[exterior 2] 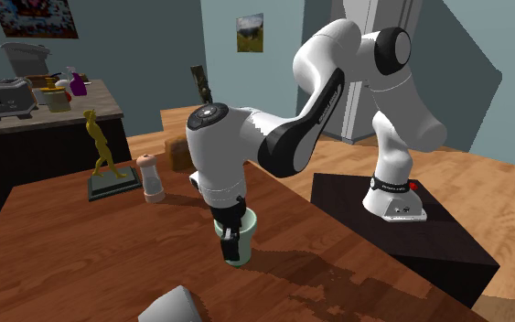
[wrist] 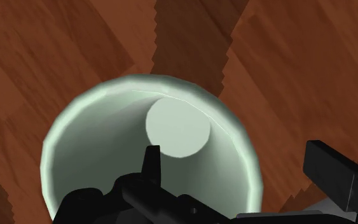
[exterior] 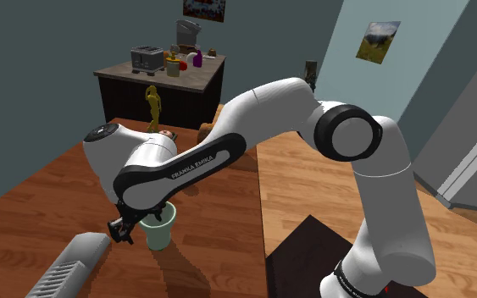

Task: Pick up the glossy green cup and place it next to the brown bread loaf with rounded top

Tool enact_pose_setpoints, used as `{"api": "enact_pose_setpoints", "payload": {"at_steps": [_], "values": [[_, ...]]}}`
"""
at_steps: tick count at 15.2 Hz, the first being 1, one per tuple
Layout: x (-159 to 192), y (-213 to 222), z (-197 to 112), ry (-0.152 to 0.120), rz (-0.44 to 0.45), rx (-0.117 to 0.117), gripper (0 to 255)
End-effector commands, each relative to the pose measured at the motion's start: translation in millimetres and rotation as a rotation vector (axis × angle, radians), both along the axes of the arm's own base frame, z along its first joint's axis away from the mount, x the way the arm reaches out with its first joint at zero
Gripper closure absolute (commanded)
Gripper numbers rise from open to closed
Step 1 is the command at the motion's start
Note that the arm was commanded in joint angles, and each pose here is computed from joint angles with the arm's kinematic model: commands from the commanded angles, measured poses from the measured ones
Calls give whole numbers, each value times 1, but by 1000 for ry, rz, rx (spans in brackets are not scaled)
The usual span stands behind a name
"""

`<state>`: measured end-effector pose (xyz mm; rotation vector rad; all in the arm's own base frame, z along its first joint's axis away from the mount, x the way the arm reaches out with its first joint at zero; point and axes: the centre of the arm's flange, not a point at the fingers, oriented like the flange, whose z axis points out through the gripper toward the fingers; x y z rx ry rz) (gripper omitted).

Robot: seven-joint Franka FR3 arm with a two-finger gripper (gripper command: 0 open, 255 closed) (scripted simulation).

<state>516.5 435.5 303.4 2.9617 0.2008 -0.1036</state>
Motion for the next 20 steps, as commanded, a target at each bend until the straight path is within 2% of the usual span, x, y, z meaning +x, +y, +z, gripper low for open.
{"api": "enact_pose_setpoints", "payload": {"at_steps": [1,4,5,14,20], "values": [[0,0,0,0,0,0,0],[0,0,0,0,0,0,0],[0,0,0,0,0,0,255],[0,0,0,0,0,0,255],[0,0,32,0,0,0,255]]}}
